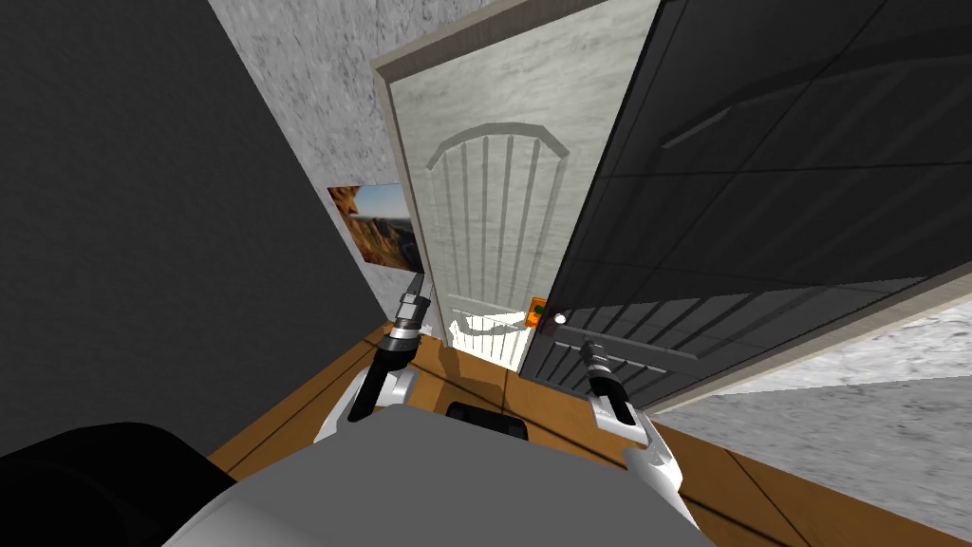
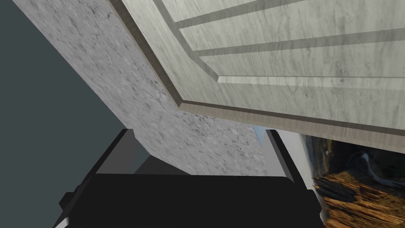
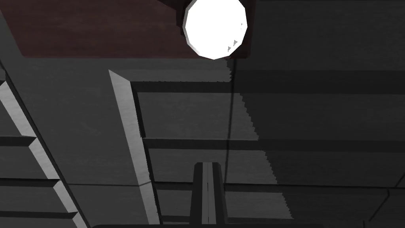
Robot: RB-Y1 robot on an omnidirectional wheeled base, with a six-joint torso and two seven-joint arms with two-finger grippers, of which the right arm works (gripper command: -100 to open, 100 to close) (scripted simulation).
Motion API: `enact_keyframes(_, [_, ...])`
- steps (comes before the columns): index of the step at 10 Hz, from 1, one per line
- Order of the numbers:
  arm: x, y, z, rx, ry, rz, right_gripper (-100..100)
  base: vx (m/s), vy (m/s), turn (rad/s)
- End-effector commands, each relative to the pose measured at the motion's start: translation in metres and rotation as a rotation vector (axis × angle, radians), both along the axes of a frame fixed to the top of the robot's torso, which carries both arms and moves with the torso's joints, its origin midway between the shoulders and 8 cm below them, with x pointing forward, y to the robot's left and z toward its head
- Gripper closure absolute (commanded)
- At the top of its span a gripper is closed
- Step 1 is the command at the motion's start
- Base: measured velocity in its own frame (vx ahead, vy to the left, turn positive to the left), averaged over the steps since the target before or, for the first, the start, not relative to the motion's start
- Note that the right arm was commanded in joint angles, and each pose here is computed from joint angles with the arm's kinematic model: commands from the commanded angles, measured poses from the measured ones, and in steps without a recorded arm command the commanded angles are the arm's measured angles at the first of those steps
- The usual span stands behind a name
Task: Pull the door open
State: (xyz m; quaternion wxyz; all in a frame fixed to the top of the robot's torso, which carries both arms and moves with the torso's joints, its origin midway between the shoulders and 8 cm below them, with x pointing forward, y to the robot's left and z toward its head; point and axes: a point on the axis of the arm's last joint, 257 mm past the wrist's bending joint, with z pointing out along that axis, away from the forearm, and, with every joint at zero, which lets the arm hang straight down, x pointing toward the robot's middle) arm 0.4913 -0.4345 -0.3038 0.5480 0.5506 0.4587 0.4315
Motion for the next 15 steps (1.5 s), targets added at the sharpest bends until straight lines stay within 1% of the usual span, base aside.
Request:
enact_keyframes(1, [0.003, 0.012, 0.001, 0.008, -0.010, 0.023, -100, -0.195, 0.042, 0.065])
enact_keyframes(3, [0.008, 0.031, 0.006, 0.019, -0.026, 0.058, -100, -0.200, 0.076, 0.098])
enact_keyframes(4, [0.006, 0.024, 0.006, 0.014, -0.021, 0.046, -100, -0.093, 0.041, 0.016])
enact_keyframes(5, [-0.006, 0.001, -0.003, 0.005, 0.004, 0.009, -100, -0.025, -0.050, -0.207])
enact_keyframes(7, [-0.019, -0.024, -0.011, -0.007, 0.029, -0.035, -100, 0.001, -0.098, -0.159])
enact_keyframes(8, [-0.022, -0.030, -0.013, -0.010, 0.033, -0.045, -100, 0.134, -0.113, -0.069])
enact_keyframes(9, [-0.021, -0.029, -0.012, -0.010, 0.032, -0.046, -100, 0.148, -0.074, 0.013])
enact_keyframes(10, [-0.018, -0.026, -0.011, -0.008, 0.028, -0.042, -100, 0.181, -0.009, 0.056])
enact_keyframes(12, [-0.010, -0.014, -0.007, -0.003, 0.013, -0.023, -100, 0.191, 0.049, 0.092])
enact_keyframes(15, [0.010, 0.018, 0.006, 0.011, -0.025, 0.027, -100, 0.205, 0.097, 0.156])
